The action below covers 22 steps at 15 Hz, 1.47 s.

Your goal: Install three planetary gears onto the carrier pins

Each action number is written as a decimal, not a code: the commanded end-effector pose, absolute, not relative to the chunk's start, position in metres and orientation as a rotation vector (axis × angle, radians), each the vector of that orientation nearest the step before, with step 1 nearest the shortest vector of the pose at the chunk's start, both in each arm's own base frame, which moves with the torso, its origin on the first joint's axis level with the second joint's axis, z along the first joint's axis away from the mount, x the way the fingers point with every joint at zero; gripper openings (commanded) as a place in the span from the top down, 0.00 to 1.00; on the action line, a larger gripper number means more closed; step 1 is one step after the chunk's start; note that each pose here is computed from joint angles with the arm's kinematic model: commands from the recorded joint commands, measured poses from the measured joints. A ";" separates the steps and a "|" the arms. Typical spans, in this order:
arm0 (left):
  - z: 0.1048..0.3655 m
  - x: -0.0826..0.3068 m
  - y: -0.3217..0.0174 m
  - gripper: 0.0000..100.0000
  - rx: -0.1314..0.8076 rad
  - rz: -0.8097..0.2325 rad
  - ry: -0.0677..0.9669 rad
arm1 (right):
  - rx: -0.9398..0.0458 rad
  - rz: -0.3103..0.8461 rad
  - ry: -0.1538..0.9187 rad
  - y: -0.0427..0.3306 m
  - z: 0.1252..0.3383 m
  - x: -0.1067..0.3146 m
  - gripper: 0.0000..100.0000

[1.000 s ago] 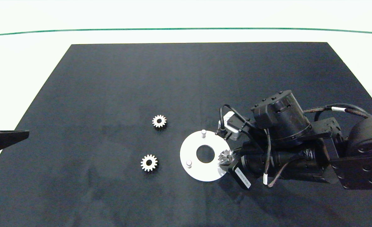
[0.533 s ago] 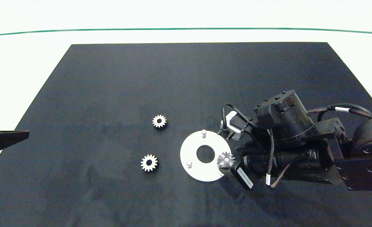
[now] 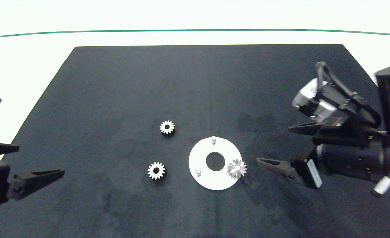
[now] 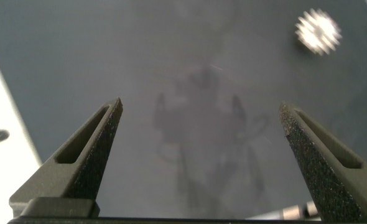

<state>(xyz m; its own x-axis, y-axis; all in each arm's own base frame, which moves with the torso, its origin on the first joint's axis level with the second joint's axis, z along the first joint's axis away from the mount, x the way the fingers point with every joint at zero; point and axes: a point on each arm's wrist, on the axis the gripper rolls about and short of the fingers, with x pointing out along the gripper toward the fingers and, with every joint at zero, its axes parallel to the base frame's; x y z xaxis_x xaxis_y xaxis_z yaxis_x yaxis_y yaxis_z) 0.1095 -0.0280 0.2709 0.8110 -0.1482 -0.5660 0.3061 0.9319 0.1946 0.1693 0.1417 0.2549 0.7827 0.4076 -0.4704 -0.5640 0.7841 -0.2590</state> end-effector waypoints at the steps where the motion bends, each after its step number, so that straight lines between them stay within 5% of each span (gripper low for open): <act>1: 0.230 0.127 -0.063 0.00 0.374 -0.446 0.650 | -0.346 0.520 0.311 0.099 0.265 0.123 0.00; 7: 0.189 0.162 -0.100 0.00 0.401 -0.452 0.648 | -0.283 0.516 0.280 0.088 0.269 0.110 0.00; 11: 0.182 0.173 -0.131 0.00 0.313 -0.458 0.653 | -0.278 0.525 0.275 0.088 0.270 0.109 0.00; 22: 0.169 0.194 -0.160 0.00 0.295 -0.402 0.591 | -0.271 0.543 0.249 0.084 0.272 0.100 0.00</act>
